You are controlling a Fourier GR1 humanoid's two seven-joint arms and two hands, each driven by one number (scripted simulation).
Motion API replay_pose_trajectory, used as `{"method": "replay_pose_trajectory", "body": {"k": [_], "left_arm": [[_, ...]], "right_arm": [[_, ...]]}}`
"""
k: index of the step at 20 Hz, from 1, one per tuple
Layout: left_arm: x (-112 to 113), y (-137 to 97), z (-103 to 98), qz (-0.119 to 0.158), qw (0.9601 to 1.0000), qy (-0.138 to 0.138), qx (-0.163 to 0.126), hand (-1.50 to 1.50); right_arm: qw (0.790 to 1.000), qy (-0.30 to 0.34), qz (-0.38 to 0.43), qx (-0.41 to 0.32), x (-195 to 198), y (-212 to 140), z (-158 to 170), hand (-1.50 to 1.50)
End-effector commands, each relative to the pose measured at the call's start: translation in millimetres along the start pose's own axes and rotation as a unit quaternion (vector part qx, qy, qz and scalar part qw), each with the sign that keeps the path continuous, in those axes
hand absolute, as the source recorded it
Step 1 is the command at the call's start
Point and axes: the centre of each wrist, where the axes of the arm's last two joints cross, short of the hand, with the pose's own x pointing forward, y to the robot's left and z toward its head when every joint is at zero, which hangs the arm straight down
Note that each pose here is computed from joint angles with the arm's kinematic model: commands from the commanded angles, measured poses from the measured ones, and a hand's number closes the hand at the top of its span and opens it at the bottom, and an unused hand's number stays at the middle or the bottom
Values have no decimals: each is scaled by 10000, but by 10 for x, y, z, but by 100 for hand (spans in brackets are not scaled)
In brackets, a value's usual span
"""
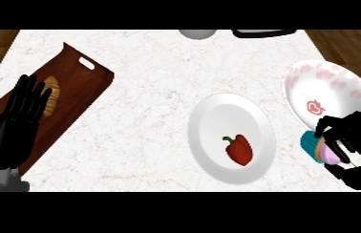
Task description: Pick the cupcake from the plate and place it in the bowl
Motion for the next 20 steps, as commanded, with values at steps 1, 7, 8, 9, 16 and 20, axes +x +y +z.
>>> {"method": "replay_pose_trajectory", "body": {"k": [1,7,8,9,16,20], "left_arm": [[-15,76,97,22,9999,1,-108,0],[66,-77,-113,46,9996,-109,-273,0],[-9,-273,-58,122,9991,-126,-387,0],[11,-190,-223,56,9991,-37,-422,0],[106,-451,-173,138,9978,-175,-619,0],[74,-470,-258,114,9978,-119,-635,0]], "right_arm": [[9959,330,149,-831,8,-352,436,150],[9832,1102,1,-1451,-128,-611,1046,150],[9793,1164,-85,-1654,-94,-777,1086,150],[9758,1263,-286,-1760,-104,-782,1079,150],[9523,1843,-766,-2308,-792,-929,1134,150],[9484,1830,-1088,-2352,-996,-947,833,150]]}}
